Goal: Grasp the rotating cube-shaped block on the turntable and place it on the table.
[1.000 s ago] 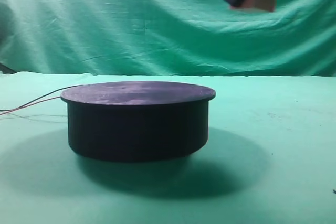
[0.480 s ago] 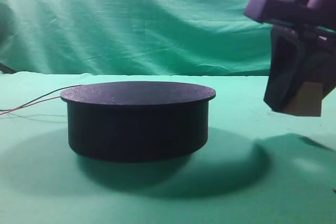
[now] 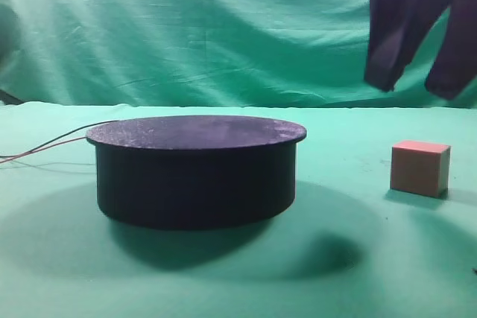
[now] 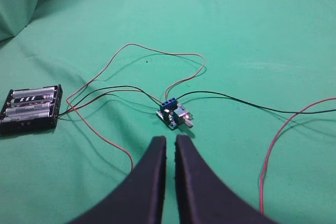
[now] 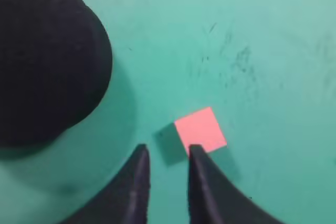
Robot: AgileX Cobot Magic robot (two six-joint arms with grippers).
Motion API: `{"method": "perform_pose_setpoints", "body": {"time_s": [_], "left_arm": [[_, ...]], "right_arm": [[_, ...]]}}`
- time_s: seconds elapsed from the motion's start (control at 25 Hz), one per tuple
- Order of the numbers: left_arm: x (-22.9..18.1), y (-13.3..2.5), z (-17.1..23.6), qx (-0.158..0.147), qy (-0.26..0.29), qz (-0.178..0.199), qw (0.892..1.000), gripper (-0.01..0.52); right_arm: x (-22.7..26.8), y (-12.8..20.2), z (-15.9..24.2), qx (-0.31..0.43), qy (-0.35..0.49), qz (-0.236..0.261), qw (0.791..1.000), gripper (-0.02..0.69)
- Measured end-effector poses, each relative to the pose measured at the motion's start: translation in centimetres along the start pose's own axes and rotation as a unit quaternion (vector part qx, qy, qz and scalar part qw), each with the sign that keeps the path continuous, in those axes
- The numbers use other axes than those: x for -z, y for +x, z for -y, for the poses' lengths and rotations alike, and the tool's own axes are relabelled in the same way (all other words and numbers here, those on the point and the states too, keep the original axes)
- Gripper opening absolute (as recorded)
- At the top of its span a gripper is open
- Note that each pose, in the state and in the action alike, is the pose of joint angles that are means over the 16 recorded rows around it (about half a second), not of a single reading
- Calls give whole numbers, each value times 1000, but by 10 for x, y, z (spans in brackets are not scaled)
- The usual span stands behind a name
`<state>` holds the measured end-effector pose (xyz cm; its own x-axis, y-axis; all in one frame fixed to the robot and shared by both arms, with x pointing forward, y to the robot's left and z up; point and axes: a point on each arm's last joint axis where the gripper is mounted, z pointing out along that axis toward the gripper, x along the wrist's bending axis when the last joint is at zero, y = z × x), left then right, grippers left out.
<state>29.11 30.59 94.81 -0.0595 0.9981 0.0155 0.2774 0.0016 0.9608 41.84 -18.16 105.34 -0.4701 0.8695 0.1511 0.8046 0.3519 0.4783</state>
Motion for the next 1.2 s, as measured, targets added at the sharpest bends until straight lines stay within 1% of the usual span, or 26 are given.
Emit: {"method": "perform_pose_setpoints", "body": {"time_s": [0.08,0.2,0.52,0.8,1.0,1.2], "left_arm": [[0,0,0,0,0,0,1000,0],[0,0,0,0,0,0,1000,0],[0,0,0,0,0,0,1000,0],[0,0,0,0,0,0,1000,0],[0,0,0,0,0,0,1000,0],[0,0,0,0,0,0,1000,0]], "right_arm": [[14,1,6,1,-17,-2,1000,24],[31,2,16,1,-37,-4,999,2],[48,-1,33,19,-65,10,998,0],[51,-16,50,24,-119,53,991,0],[48,-32,80,10,-188,99,977,0],[38,-44,123,-15,-268,146,952,0]]}}
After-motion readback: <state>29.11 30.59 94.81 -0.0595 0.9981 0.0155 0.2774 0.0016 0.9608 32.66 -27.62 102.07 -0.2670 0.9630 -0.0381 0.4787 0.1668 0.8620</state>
